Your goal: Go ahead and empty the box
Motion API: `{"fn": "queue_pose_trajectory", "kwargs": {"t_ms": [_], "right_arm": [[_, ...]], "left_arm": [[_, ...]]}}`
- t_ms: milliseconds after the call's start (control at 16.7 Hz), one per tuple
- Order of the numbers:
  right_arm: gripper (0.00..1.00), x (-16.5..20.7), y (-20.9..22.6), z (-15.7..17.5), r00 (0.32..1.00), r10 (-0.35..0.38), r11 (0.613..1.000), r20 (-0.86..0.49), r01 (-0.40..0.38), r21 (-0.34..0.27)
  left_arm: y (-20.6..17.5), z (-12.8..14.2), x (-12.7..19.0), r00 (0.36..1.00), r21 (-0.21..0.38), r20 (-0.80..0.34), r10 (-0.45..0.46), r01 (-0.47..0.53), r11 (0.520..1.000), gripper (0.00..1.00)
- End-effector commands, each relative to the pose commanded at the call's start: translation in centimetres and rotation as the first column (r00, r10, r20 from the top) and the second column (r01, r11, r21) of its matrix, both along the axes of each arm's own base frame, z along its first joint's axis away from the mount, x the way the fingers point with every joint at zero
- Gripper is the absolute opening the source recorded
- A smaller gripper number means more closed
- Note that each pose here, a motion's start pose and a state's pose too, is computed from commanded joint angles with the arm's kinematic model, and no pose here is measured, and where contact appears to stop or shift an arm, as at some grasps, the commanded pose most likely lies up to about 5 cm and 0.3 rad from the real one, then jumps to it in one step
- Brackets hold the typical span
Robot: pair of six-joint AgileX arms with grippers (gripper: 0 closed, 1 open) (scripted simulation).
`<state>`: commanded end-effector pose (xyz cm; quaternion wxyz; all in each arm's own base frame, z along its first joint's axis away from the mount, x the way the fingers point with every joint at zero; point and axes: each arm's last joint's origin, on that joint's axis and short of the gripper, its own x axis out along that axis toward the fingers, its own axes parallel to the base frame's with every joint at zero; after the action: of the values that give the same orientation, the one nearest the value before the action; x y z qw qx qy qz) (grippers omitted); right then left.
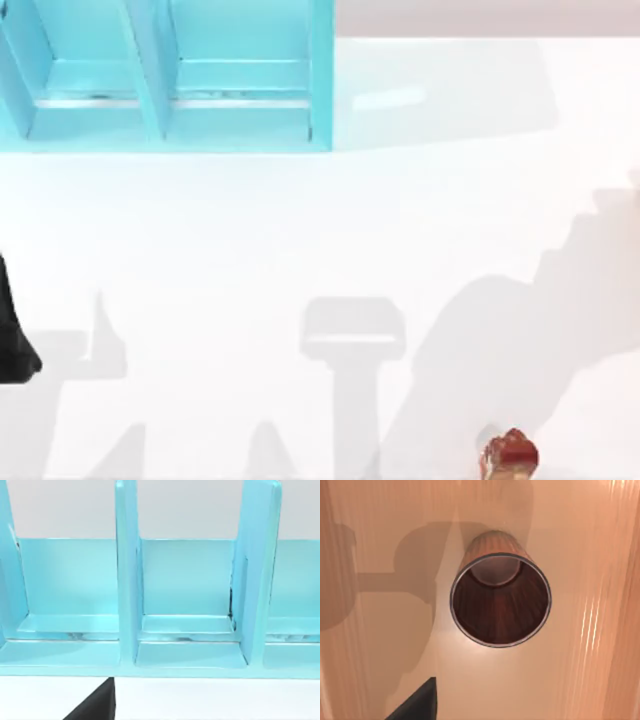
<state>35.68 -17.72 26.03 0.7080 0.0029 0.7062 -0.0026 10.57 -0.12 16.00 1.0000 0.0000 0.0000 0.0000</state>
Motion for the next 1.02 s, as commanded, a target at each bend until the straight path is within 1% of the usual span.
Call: {"fn": "queue_pose_trajectory", "kwargs": {"t_ms": [180,300,540,660,960,1020], "right_arm": [[1.0,0.1,-0.1,-1.2,1.0,-0.002,1.0,-0.005,0.002,0.003],[1.0,0.3,-0.2,-3.2,1.0,-0.002,1.0,-0.006,0.002,0.004],[1.0,0.4,-0.1,-8.1,1.0,-0.001,1.0,0.003,0.001,0.0],[1.0,0.1,-0.1,-9.7,1.0,-0.001,1.0,-0.002,0.001,0.002],[1.0,0.0,-0.1,-10.1,1.0,-0.002,1.0,-0.003,0.002,0.003],[0.92,0.0,-0.1,-10.1,1.0,-0.002,1.0,-0.003,0.002,0.003]], "left_arm": [[0.0,0.0,0.0,1.0,0.0,0.0,0.0,0.0,1.0,1.0],[0.0,0.0,0.0,1.0,0.0,0.0,0.0,0.0,1.0,1.0],[0.0,0.0,0.0,1.0,0.0,0.0,0.0,0.0,1.0,1.0],[0.0,0.0,0.0,1.0,0.0,0.0,0.0,0.0,1.0,1.0],[0.0,0.0,0.0,1.0,0.0,0.0,0.0,0.0,1.0,1.0],[0.0,0.0,0.0,1.0,0.0,0.0,0.0,0.0,1.0,1.0]]}}
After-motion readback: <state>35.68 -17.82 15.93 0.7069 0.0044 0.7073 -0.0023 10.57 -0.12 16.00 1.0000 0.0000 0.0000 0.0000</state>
